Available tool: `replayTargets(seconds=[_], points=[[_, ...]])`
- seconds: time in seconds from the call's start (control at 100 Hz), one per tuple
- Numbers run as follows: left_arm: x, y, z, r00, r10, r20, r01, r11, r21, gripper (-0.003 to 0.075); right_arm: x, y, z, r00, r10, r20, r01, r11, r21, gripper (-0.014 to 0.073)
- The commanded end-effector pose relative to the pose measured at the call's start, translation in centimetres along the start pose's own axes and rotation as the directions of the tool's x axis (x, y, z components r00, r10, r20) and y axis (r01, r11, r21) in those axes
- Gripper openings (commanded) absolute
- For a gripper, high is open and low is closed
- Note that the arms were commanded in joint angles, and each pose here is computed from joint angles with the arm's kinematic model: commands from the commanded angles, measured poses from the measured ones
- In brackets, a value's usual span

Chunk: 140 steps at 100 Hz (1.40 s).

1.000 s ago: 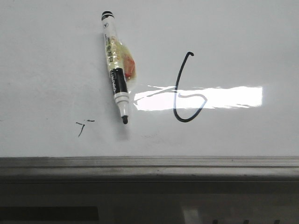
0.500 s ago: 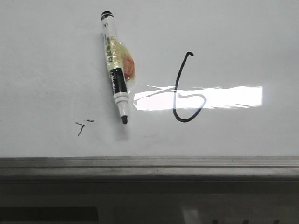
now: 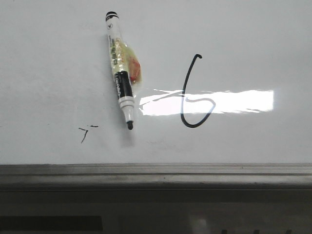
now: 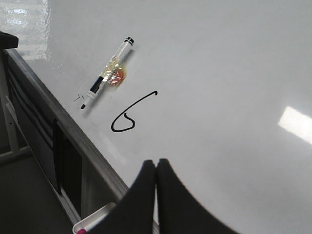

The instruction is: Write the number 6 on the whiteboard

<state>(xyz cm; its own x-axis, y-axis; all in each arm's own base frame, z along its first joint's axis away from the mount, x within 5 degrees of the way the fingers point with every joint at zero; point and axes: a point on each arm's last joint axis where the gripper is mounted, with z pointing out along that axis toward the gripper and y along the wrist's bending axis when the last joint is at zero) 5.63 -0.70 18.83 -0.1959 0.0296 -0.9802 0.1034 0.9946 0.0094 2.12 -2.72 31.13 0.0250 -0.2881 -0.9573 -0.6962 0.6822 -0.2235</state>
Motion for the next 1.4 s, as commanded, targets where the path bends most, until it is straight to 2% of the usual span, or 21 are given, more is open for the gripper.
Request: replayTargets(seconds=[0.0,0.61,0.73,0.87,0.99,1.09,1.15,1.2,1.26,1.389], points=[[0.0,0.1,0.2,0.999,-0.017,0.049,0.018,1.0,-0.014,-0.002,-1.2,-0.3,-0.3,0.997,-0.015,0.079,0.014,1.0,0.022,-0.0043],[0.0,0.1,0.2,0.999,-0.017,0.049,0.018,1.0,-0.014,-0.002,-1.2,-0.3,-0.3,0.997,-0.015,0.079,0.014,1.0,0.022,-0.0043],[0.0,0.1,0.2,0.999,-0.017,0.049,0.018,1.0,-0.014,-0.002,-0.5,0.0,0.3,0.998,-0.029,0.048,0.028,0.999,0.032,-0.0043],[0.0,0.1,0.2,0.999,-0.017,0.049,0.018,1.0,-0.014,-0.002,0.6,0.3,1.6,0.994,-0.112,0.009,0.11,0.982,0.157,-0.0043],[0.0,0.1,0.2,0.999,-0.017,0.049,0.018,1.0,-0.014,-0.002,0.9,1.0,2.7,0.992,-0.127,0.028,0.115,0.96,0.256,-0.0043],[0.0,0.1,0.2,0.999,-0.017,0.049,0.018,1.0,-0.014,-0.002,1.5,1.5,3.8,0.996,-0.086,0.039,0.067,0.933,0.354,-0.0043],[0.0,0.1,0.2,0.999,-0.017,0.049,0.018,1.0,-0.014,-0.002,2.3,1.8,4.6,0.997,-0.005,0.075,-0.024,0.922,0.387,-0.0043],[0.0,0.1,0.2,0.999,-0.017,0.049,0.018,1.0,-0.014,-0.002,3.2,2.0,5.1,0.99,0.086,0.114,-0.127,0.896,0.426,-0.0043],[0.0,0.1,0.2,0.999,-0.017,0.049,0.018,1.0,-0.014,-0.002,4.5,1.8,5.7,0.973,0.172,0.155,-0.227,0.838,0.496,-0.0043],[0.0,0.1,0.2,0.999,-0.017,0.049,0.018,1.0,-0.014,-0.002,7.3,1.3,6.2,0.972,0.167,0.167,-0.236,0.722,0.651,-0.0043]])
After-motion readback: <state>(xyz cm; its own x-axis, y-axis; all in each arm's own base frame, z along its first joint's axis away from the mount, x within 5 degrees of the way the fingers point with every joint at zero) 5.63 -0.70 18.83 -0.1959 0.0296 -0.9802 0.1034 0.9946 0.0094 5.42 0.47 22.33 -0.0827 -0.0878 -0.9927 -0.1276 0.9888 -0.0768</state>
